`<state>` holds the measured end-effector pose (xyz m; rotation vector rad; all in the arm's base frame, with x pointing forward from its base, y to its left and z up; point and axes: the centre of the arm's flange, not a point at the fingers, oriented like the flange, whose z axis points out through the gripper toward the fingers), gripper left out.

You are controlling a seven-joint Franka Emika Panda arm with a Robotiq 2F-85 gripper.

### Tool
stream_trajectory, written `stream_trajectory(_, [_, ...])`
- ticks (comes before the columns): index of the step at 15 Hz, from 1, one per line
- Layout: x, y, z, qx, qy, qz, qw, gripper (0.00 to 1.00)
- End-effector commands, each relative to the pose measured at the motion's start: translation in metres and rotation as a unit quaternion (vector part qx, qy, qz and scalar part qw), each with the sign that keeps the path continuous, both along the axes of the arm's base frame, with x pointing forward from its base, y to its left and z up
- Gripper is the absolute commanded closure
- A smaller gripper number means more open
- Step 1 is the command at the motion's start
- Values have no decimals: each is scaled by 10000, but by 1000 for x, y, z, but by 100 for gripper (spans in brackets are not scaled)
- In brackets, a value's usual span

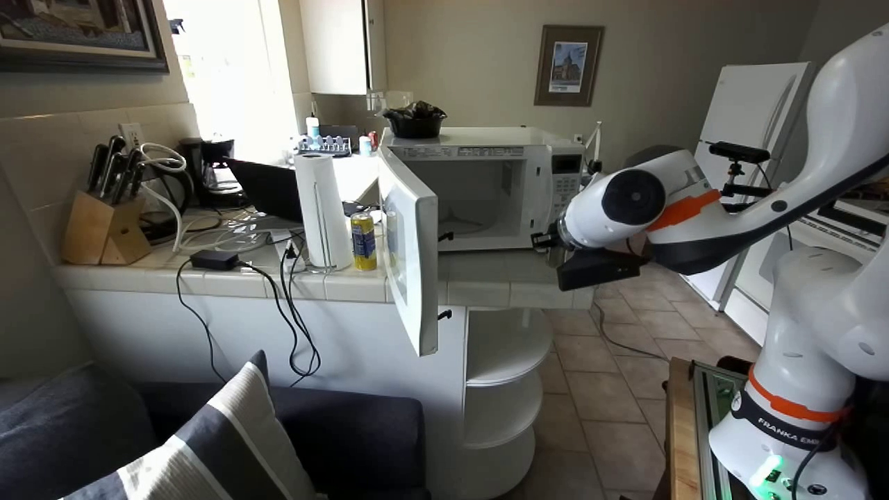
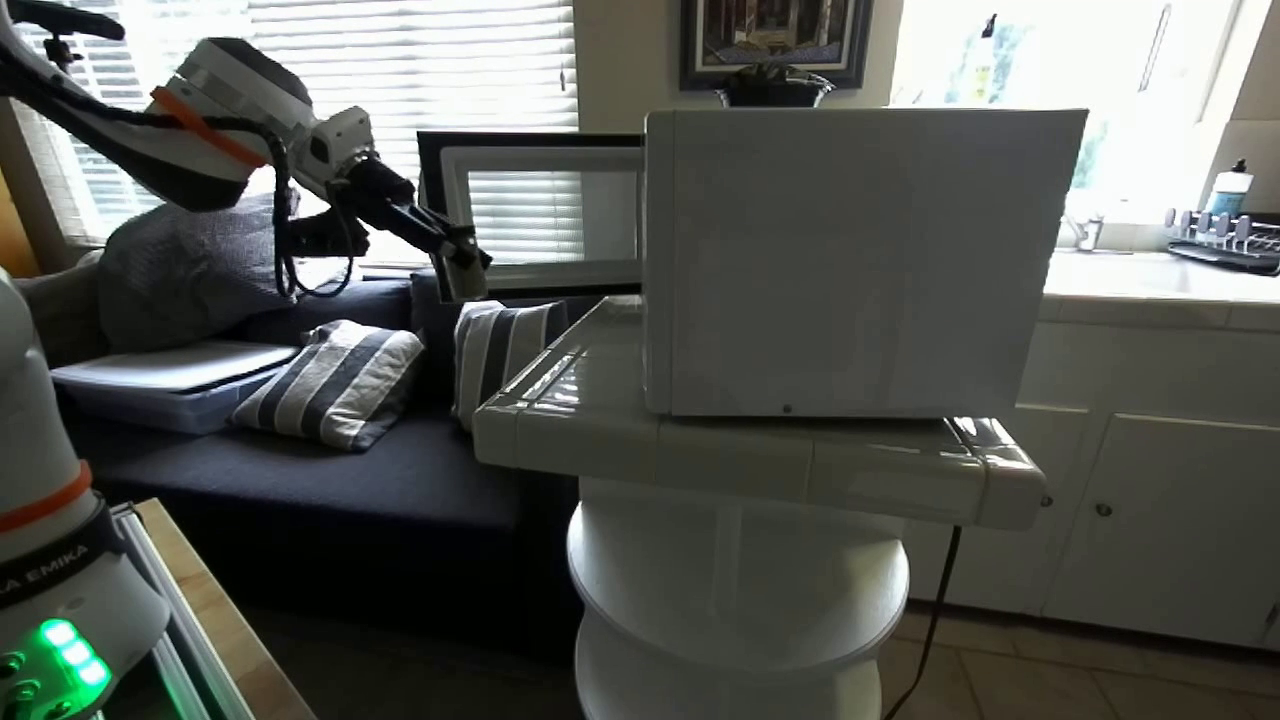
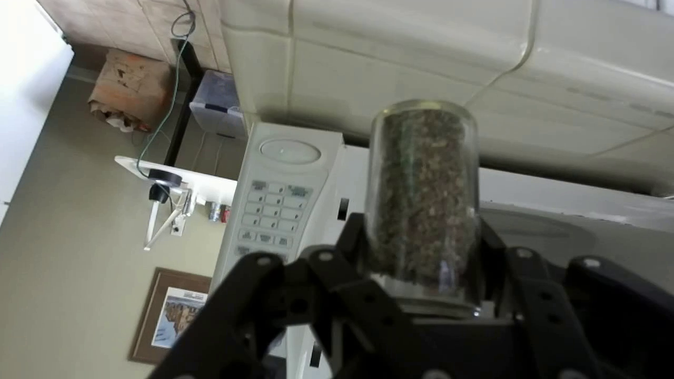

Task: Pick up the jar from the shelf and put it on top of the microwave.

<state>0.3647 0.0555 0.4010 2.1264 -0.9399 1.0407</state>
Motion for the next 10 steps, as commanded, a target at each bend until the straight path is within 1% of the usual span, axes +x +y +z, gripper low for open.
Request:
stream_trajectory(1, [-10,-27,48,-69,413,139,9990,77])
stream_trajectory(3, [-7,-49,68,-87,519,194,9984,77])
stream_trajectory(4, [-1,-32,45,-102,352,186,9992,77])
stream_trajectory(5, [-1,-39,52,-103,344,171,9992,52])
stream_trajectory(10, [-1,-34,48,-142,374,204,9990,52])
